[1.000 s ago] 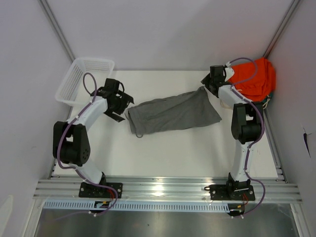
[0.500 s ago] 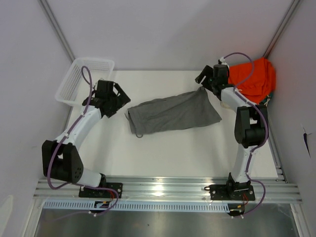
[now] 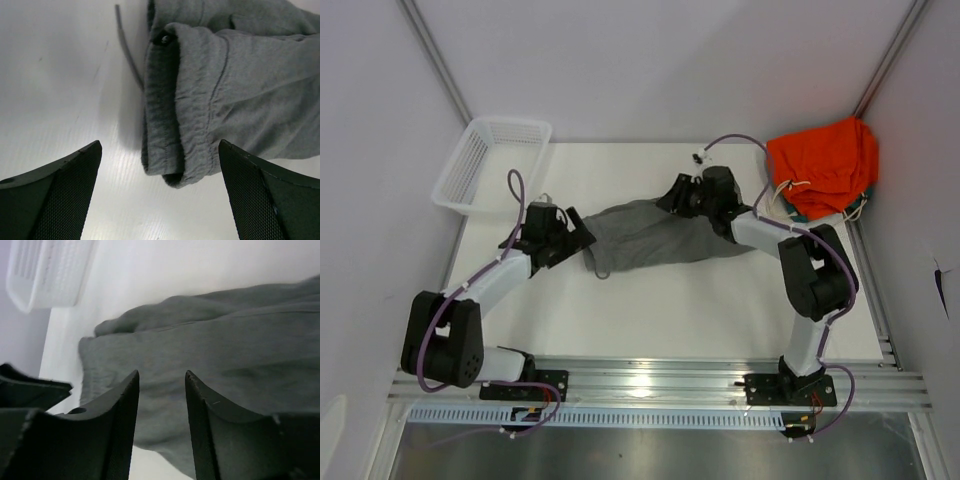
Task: Fold and stack the shorts
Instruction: Fold the shorts
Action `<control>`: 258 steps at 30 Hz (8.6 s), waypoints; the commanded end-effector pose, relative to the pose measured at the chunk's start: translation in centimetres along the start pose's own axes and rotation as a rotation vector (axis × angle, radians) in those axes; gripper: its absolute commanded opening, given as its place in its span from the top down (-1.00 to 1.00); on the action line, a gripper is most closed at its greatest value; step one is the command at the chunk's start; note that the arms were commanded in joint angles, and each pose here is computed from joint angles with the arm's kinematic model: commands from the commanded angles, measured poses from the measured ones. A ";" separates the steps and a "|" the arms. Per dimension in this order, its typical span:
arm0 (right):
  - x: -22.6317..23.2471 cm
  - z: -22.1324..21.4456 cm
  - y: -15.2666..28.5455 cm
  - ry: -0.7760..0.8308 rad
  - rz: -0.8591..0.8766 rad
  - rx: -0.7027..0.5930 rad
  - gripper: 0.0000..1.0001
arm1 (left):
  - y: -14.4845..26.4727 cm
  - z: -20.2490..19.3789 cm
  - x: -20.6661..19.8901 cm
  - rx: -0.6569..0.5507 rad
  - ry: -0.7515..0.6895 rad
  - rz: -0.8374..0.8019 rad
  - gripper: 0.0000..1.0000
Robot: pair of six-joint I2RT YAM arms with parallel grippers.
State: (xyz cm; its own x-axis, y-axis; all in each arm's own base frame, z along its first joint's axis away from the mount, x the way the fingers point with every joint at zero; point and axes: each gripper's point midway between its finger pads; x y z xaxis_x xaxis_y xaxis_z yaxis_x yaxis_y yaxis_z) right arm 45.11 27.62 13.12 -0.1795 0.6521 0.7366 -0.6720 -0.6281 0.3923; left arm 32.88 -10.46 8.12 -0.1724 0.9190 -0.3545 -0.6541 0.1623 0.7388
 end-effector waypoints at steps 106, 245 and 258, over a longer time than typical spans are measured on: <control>4.2 -13.1 -3.6 0.222 -0.049 0.155 1.00 | 5.0 12.4 -0.5 -0.026 -0.208 0.168 0.99; -9.7 -7.0 5.0 -0.040 -0.397 0.033 0.58 | 3.9 3.3 -22.1 0.030 -0.402 -0.099 -0.64; -5.6 -1.8 9.4 0.021 -0.396 -0.092 0.15 | -0.3 -2.0 -15.4 0.035 -0.255 -0.175 -0.60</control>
State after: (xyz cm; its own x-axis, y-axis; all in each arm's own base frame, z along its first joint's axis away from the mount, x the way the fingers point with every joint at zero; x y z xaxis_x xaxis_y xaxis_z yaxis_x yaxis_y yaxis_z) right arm 37.93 19.57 8.22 0.1214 0.8350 0.5367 -0.7005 -0.3110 0.6423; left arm 32.44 -24.08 9.88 0.1267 0.9772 -0.1703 -0.5605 0.2122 0.8005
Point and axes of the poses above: each gripper's point midway between its finger pads, its own y axis back along the fingers, its own x axis along the line the jaws close on, z = x × y, and after that the axes turned 10 degrees about -y, right-handed
